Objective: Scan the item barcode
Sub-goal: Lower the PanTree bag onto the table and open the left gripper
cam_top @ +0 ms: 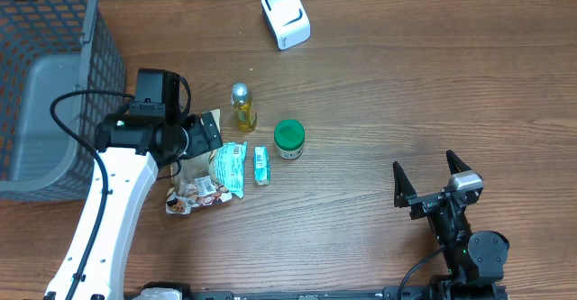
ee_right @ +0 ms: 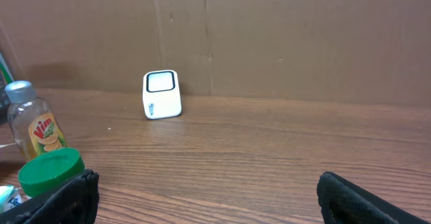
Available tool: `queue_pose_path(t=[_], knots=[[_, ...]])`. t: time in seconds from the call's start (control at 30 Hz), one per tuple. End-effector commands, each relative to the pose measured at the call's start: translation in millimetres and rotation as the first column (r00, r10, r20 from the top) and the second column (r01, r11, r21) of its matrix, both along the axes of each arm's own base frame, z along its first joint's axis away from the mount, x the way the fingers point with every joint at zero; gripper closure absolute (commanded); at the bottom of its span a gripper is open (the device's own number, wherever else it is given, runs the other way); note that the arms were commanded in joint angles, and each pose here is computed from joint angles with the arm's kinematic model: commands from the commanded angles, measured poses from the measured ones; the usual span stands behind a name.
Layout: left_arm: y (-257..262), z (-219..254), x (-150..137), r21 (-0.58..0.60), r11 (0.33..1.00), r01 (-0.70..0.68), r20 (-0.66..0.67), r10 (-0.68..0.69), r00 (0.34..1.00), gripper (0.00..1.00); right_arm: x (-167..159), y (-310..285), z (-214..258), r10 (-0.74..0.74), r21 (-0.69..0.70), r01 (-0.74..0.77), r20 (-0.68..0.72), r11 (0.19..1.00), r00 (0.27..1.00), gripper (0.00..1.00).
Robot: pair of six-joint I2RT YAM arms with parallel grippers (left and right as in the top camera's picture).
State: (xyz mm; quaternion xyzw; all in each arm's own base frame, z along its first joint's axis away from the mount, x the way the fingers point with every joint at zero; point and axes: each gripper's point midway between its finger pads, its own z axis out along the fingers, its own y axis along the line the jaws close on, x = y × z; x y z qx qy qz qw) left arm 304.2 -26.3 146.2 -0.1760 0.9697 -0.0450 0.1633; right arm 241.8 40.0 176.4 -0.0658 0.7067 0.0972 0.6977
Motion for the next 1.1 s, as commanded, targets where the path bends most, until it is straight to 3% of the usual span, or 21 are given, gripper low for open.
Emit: queue_pose_path(t=[0.0, 0.13, 0.53, 0.73, 0.9, 1.07], knots=[[32.3, 9.7, 4.8, 0.191, 0.981, -0.044, 0.032, 0.039, 0.999, 0.00, 0.0, 1.2, -2.1, 0.005, -0.001, -0.005, 0.003, 1.000, 1.000, 0.00], [53.1, 14.2, 2.9, 0.304, 0.949, -0.086, 0.041, 0.077, 0.996, 0.01, 0.0, 1.2, -2.1, 0.005, -0.002, -0.005, 0.003, 1.000, 1.000, 0.00], [78.7, 23.2, 2.9, 0.421, 0.895, -0.147, 0.072, 0.128, 0.989, 0.00, 0.0, 1.2, -2.1, 0.005, -0.001, -0.005, 0.003, 1.000, 1.000, 0.00], [88.5, 21.0, 2.3, 0.409, 0.904, -0.125, 0.050, 0.115, 0.992, 0.00, 0.0, 1.2, -2.2, 0.005, -0.002, -0.005, 0.003, 1.000, 1.000, 0.00], [70.1, 14.9, 14.8, 0.265, 0.964, -0.003, 0.055, -0.012, 0.998, 0.01, 0.0, 1.2, -2.1, 0.005, -0.002, -0.005, 0.003, 1.000, 1.000, 0.00], [67.2, 12.3, 11.9, 0.225, 0.974, 0.002, 0.043, -0.012, 0.999, 0.00, 0.0, 1.2, -2.2, 0.005, -0.002, -0.005, 0.003, 1.000, 1.000, 0.00]])
